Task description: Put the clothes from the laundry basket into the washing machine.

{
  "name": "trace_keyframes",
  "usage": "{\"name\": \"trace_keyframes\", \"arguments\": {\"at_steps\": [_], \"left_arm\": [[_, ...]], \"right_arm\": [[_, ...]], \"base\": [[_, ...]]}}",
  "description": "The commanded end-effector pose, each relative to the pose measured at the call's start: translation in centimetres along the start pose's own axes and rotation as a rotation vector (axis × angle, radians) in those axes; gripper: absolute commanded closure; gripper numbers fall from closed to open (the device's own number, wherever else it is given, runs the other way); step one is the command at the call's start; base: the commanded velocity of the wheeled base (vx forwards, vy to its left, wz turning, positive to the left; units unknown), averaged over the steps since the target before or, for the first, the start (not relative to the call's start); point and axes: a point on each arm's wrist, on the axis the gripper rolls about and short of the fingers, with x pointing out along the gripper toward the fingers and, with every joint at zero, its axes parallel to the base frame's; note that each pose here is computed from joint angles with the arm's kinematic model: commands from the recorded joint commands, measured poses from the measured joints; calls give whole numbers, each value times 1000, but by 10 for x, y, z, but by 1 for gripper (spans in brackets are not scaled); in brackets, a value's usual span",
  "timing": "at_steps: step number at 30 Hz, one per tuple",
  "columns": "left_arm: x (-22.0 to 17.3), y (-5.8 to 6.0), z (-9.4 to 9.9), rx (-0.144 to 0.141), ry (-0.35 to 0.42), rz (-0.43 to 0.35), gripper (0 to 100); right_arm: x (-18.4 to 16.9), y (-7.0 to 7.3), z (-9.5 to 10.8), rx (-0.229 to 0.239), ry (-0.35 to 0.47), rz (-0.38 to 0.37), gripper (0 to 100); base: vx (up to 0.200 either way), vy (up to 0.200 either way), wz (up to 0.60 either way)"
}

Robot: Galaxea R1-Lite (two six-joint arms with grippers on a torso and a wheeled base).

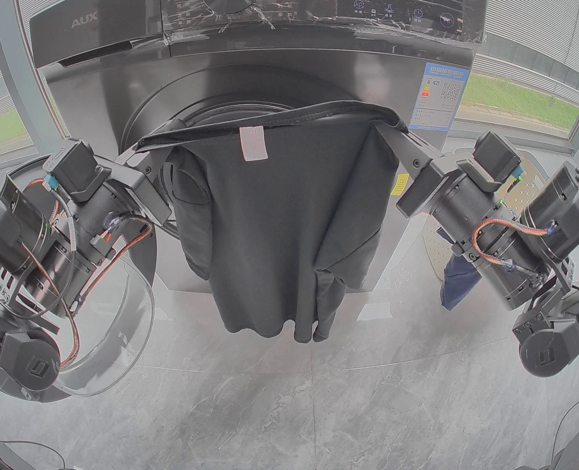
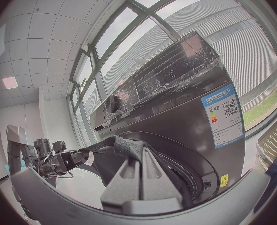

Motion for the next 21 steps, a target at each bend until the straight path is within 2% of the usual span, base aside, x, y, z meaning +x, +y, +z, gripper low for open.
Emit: {"name": "trace_keyframes", "arguments": {"at_steps": [1,5,9,11,12,14,16,21], "left_arm": [[0,0,-1,-2,5,-2,100],[0,-4,-7,-7,23,-14,100],[5,-24,-20,-46,58,-79,100],[9,-24,-28,-48,75,-78,100],[15,-24,-38,-49,95,-66,100],[22,-23,-47,-47,104,-43,100],[28,-22,-53,-48,106,-17,100],[43,-24,-44,-51,63,-23,100]], "right_arm": [[-1,0,0,-1,3,-1,100],[-11,-5,-11,-5,66,-3,100],[-29,-4,-34,1,190,-2,100],[-30,-5,-41,4,213,-4,100],[-32,-7,-54,2,255,-10,0],[-38,-8,-68,3,310,-16,0],[-57,-4,-83,8,415,-6,0],[-87,1,-115,21,592,51,0]], "base": [[0,0,0],[0,0,0],[0,0,0],[0,0,0],[0,0,0],[0,0,0],[0,0,0],[0,0,0]]}}
